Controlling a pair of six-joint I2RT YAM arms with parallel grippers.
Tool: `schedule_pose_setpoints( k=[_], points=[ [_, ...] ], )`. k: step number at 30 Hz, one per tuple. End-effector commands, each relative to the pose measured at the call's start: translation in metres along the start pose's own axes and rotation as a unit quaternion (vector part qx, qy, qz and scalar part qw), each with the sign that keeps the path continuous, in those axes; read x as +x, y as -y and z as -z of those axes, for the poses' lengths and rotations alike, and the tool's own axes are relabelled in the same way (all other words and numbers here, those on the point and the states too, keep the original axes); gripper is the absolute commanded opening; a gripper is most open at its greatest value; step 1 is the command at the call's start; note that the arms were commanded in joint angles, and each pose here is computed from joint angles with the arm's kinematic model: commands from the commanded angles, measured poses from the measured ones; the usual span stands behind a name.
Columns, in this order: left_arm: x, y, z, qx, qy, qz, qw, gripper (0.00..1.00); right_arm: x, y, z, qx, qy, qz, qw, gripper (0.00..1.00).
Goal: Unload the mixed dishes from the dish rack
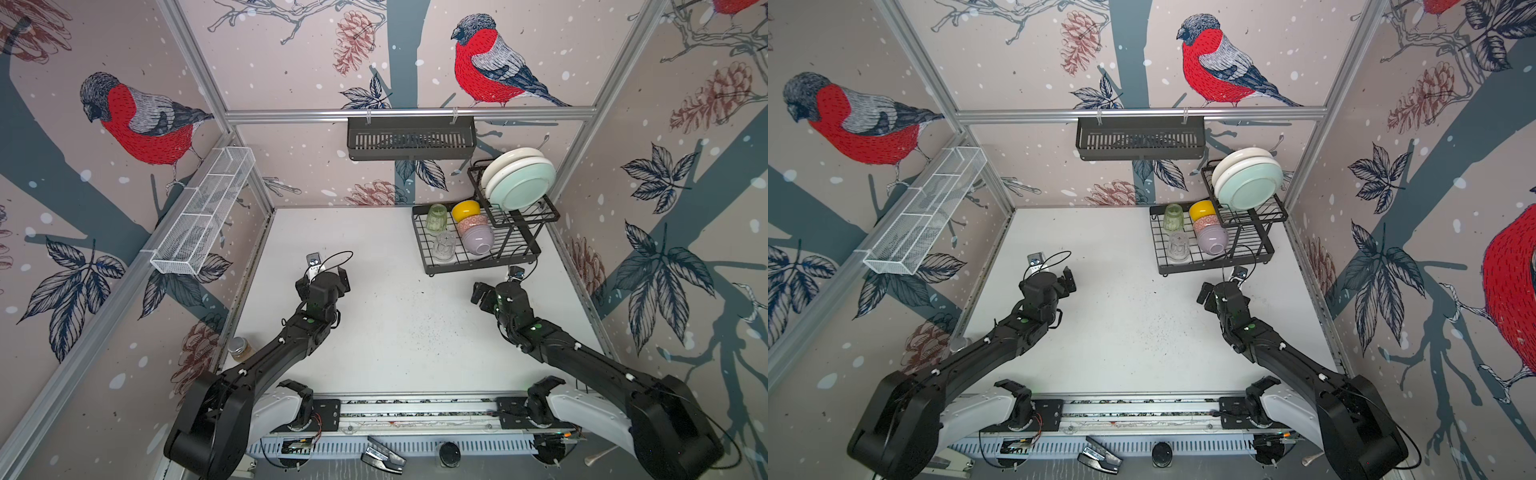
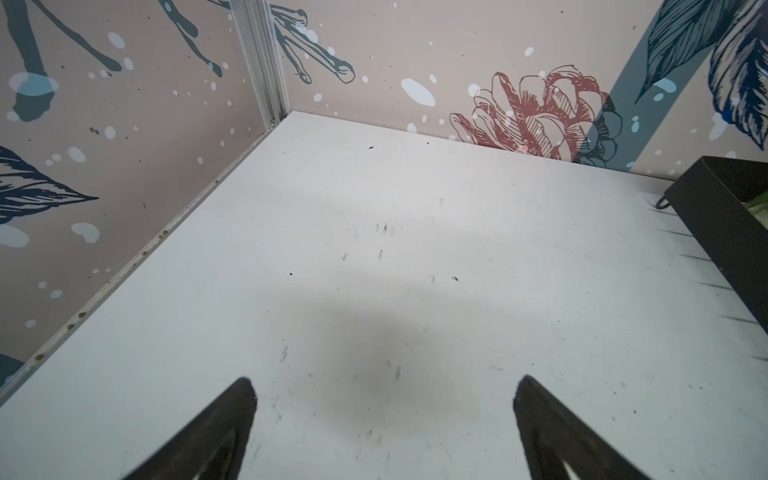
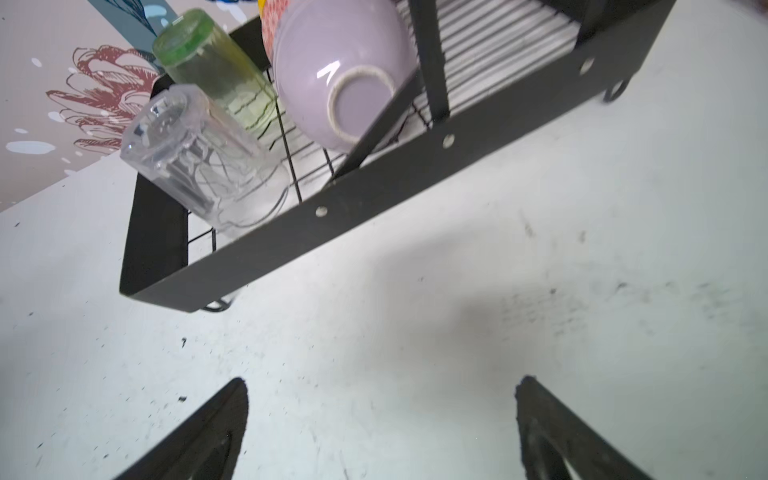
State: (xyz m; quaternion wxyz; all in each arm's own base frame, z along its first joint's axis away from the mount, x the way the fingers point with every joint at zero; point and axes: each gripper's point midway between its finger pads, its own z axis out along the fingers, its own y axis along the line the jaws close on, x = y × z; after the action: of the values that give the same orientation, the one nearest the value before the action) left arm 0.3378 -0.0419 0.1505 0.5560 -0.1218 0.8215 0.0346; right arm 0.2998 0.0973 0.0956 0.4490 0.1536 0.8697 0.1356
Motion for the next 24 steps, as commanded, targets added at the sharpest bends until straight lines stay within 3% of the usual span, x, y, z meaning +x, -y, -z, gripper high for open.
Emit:
schedule_pose_setpoints(
  k=[1,14,24],
  points=[
    [0.014,0.003,0.007,0.016,-0.024,0.010,1.000,0.97,0.005,-0.026,-0.001,-0.062,-0.017,-0.079,0.995,0.96],
    [0.026,0.033,0.014,0.099,-0.044,0.018,0.994,0.97,-0.022,-0.075,-0.043,-0.048,-0.026,-0.124,0.991,0.92],
    [0.026,0.030,0.019,0.100,-0.030,0.021,0.994,0.97,-0.027,-0.084,-0.079,0.008,-0.041,-0.145,0.989,0.78]
  ],
)
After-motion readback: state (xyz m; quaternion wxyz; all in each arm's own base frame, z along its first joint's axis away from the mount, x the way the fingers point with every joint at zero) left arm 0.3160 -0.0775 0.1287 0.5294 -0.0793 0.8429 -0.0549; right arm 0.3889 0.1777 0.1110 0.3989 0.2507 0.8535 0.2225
